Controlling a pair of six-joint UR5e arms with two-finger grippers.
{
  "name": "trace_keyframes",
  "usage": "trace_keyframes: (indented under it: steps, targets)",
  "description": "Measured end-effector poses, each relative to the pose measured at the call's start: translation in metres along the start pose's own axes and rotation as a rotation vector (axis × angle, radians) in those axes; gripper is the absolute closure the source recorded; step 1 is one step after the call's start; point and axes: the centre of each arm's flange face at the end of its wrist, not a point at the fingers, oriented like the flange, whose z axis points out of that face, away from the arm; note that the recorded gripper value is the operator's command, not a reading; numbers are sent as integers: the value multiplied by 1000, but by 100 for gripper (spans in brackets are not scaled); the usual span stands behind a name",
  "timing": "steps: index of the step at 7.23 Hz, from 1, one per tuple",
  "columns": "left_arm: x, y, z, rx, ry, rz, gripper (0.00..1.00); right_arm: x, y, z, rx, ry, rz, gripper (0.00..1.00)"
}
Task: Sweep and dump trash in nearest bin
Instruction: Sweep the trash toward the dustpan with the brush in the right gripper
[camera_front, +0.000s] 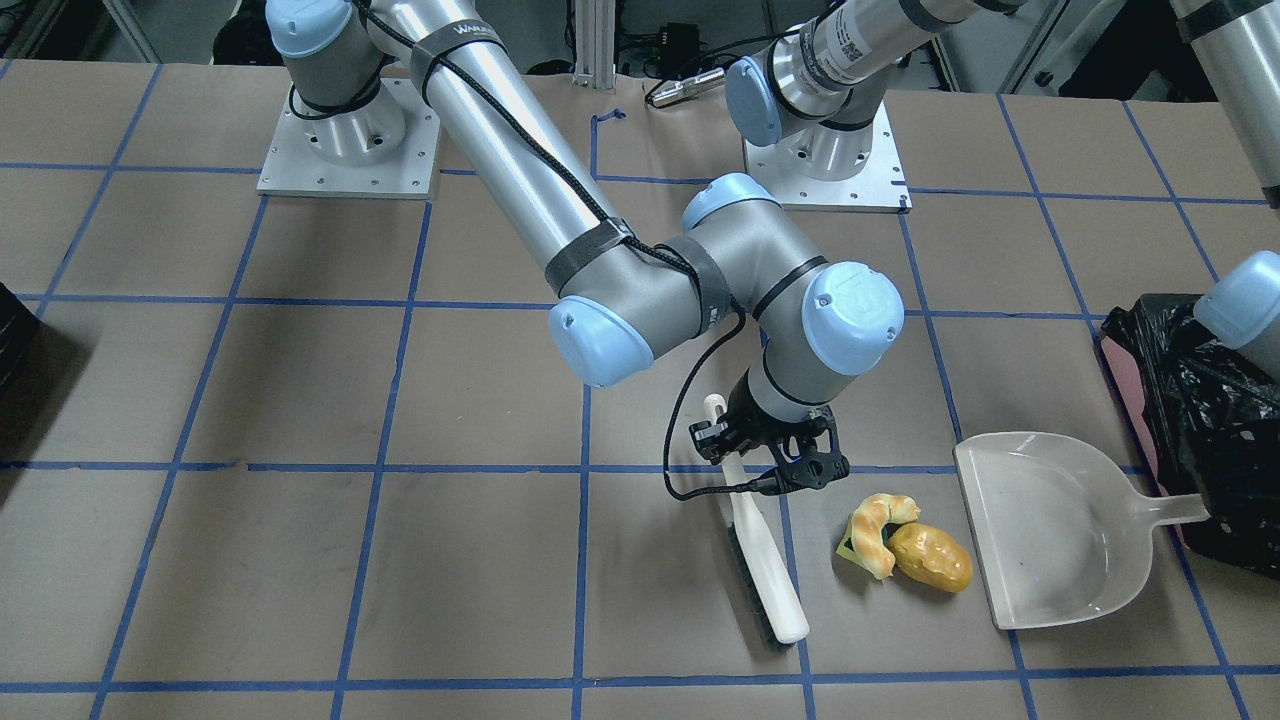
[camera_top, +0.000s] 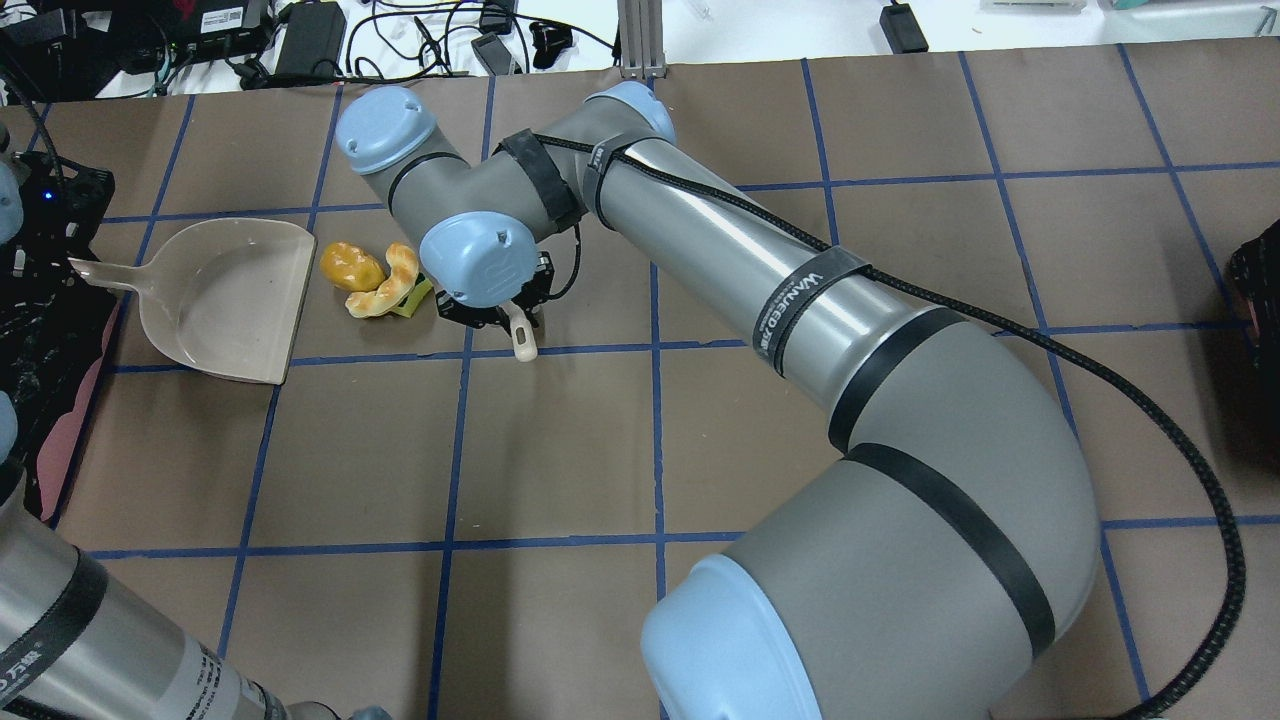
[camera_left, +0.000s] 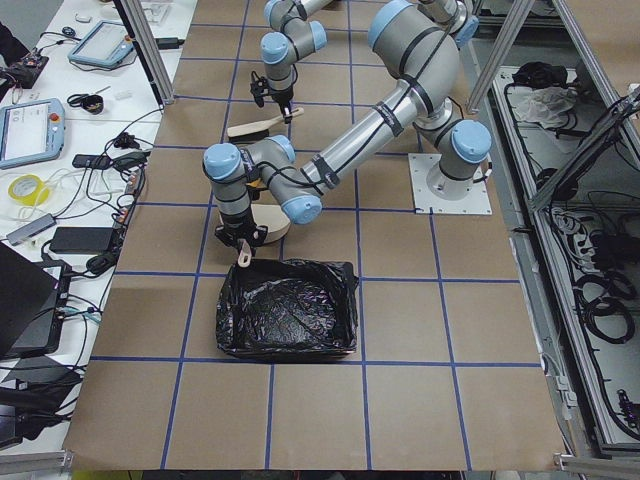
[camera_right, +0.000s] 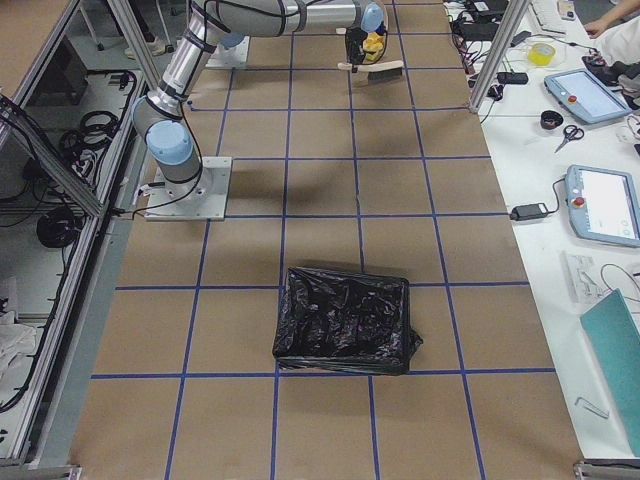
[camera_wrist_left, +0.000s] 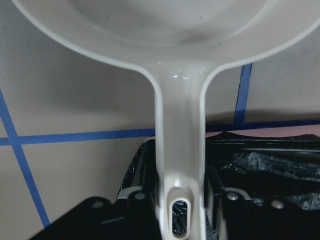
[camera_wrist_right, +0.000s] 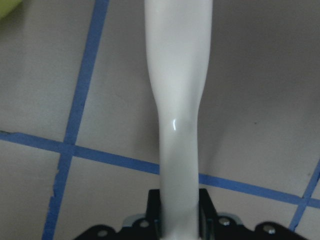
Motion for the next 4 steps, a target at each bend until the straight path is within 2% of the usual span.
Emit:
trace_keyframes:
  steps: [1,2,4]
  targets:
    - [-3,-8,-2,11,-2,-16,100,-6,0,-4,6,-4,23,100]
    - [-5,-16,-2,16,-2,-21,100,-6,0,-9,5,-13,105,100]
    - [-7,-24,-1,21,2,-34,100,-8,1,-15,-18,-58,383,100]
